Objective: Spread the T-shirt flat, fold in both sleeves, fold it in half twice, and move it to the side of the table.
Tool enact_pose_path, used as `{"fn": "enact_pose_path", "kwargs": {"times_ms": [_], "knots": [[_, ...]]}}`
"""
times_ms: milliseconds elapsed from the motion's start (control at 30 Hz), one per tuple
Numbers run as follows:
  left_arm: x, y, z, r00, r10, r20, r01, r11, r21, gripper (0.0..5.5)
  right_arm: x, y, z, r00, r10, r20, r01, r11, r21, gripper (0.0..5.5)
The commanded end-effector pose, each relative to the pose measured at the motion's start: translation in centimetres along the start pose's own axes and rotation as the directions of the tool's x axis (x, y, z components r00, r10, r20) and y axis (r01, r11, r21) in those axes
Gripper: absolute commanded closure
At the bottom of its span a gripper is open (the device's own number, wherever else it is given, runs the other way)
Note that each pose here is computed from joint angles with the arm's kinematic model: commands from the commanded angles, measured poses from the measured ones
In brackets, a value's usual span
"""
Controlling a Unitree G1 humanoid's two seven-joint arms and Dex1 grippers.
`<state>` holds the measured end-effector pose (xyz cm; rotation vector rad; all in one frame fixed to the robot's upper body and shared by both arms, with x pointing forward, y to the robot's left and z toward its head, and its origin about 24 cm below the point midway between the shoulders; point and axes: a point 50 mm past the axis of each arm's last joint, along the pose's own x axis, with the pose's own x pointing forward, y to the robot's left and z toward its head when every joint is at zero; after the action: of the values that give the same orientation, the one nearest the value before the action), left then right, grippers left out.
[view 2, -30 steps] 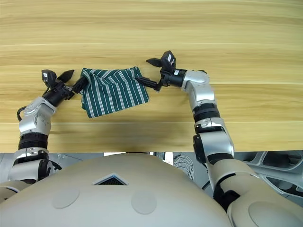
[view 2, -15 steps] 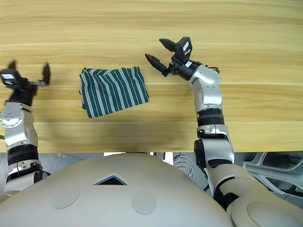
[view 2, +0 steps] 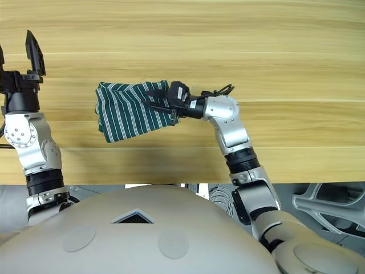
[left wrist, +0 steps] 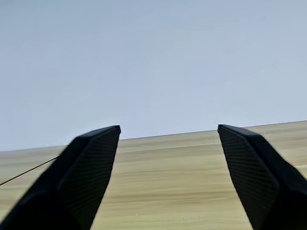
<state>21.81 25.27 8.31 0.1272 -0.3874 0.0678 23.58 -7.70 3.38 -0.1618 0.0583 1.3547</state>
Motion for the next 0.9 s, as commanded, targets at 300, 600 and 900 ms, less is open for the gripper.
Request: {"fn": "enact_pose_path", "kwargs": {"times_ms": [300, 600, 900], "knots": [[-0.5, -1.2, -0.4, 0.999, -0.030, -0.015, 0.030, 0.999, -0.012, 1.87, 6.0, -0.9, -1.4, 0.983, 0.001, -0.182, -0.010, 0.999, -0.050, 5.48], [-1.1, -2.0, -0.5, 0.998, -0.050, -0.029, 0.049, 0.998, -0.028, 1.87, 6.9, -2.4, -4.0, 0.958, -0.063, -0.279, 0.089, 0.993, 0.082, 5.48], [-1.1, -2.7, -0.9, 0.996, -0.077, -0.041, 0.076, 0.996, -0.044, 1.87, 4.0, -4.6, -6.3, 0.939, -0.141, -0.314, 0.228, 0.938, 0.261, 5.48]]}}
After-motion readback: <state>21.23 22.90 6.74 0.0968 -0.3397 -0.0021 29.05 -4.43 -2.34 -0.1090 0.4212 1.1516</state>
